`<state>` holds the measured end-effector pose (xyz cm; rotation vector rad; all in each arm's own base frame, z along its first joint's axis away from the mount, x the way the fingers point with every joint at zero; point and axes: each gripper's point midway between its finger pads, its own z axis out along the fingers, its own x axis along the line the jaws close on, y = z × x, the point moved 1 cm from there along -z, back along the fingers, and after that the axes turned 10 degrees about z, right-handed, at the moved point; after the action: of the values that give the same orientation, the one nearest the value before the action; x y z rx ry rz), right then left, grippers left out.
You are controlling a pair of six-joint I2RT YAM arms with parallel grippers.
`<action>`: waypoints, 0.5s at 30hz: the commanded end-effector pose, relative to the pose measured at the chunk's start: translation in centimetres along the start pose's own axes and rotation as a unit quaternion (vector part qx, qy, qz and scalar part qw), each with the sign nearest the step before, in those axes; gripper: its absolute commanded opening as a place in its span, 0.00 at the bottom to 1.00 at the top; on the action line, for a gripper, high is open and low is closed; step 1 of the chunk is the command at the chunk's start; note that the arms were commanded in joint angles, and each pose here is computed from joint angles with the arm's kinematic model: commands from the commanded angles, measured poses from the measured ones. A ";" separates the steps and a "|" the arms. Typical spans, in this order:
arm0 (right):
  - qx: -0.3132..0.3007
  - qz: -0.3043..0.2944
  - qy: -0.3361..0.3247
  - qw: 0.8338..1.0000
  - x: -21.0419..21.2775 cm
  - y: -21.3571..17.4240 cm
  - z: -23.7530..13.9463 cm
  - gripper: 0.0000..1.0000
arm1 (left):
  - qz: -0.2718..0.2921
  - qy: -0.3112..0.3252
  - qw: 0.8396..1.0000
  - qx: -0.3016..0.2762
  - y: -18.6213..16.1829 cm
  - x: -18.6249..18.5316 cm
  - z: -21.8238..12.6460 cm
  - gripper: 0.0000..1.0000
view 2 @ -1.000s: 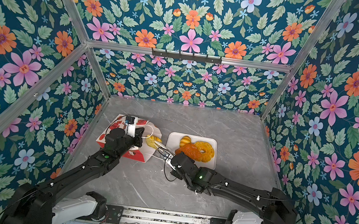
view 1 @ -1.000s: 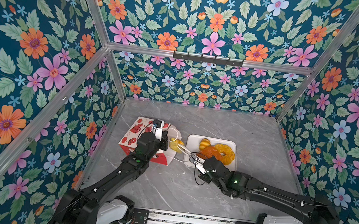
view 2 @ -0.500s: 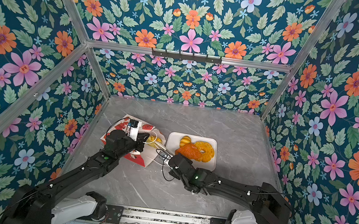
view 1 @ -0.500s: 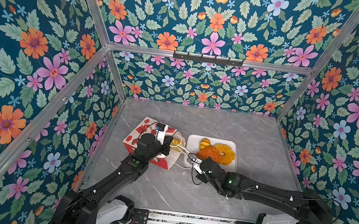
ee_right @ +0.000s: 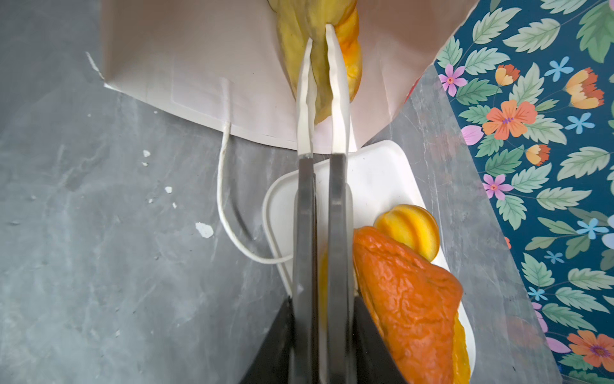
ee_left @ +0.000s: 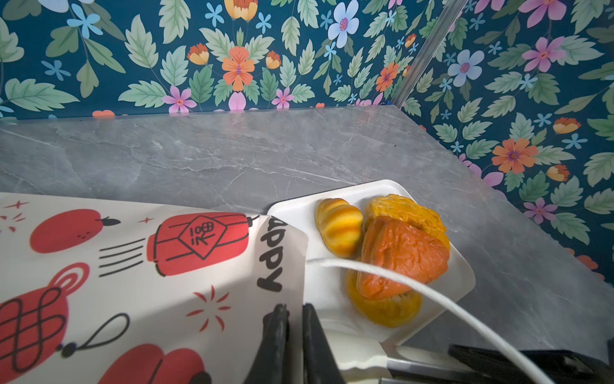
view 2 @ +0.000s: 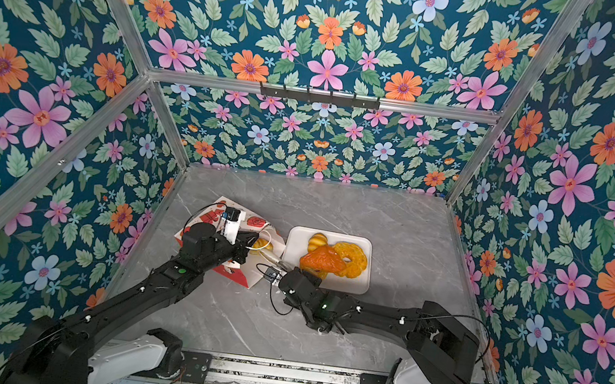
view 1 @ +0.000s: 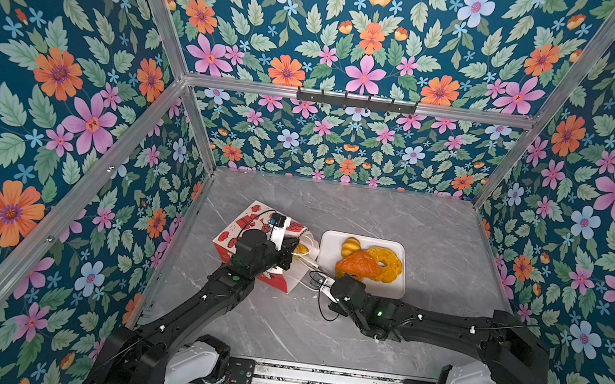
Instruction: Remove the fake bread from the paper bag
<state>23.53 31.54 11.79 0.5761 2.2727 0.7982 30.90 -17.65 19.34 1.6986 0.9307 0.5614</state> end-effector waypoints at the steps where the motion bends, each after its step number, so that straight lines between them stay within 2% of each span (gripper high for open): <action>1: -0.006 0.027 0.001 1.000 0.4 0.3 -0.7 0.33 | 0.004 0.001 1.000 -0.006 0.4 0.0 0.0 0.13; 8: 0.017 0.054 0.039 0.998 1.8 -0.9 -1.9 0.40 | 0.005 0.003 1.000 -0.006 0.3 0.1 0.0 0.13; 15: 0.023 0.064 0.054 0.996 1.8 -1.3 -3.0 0.39 | 0.005 0.002 1.000 -0.006 0.1 0.1 0.0 0.13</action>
<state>20.18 30.52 11.57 0.6820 2.3729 0.8317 30.83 -17.58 19.06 1.7064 0.9342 0.5623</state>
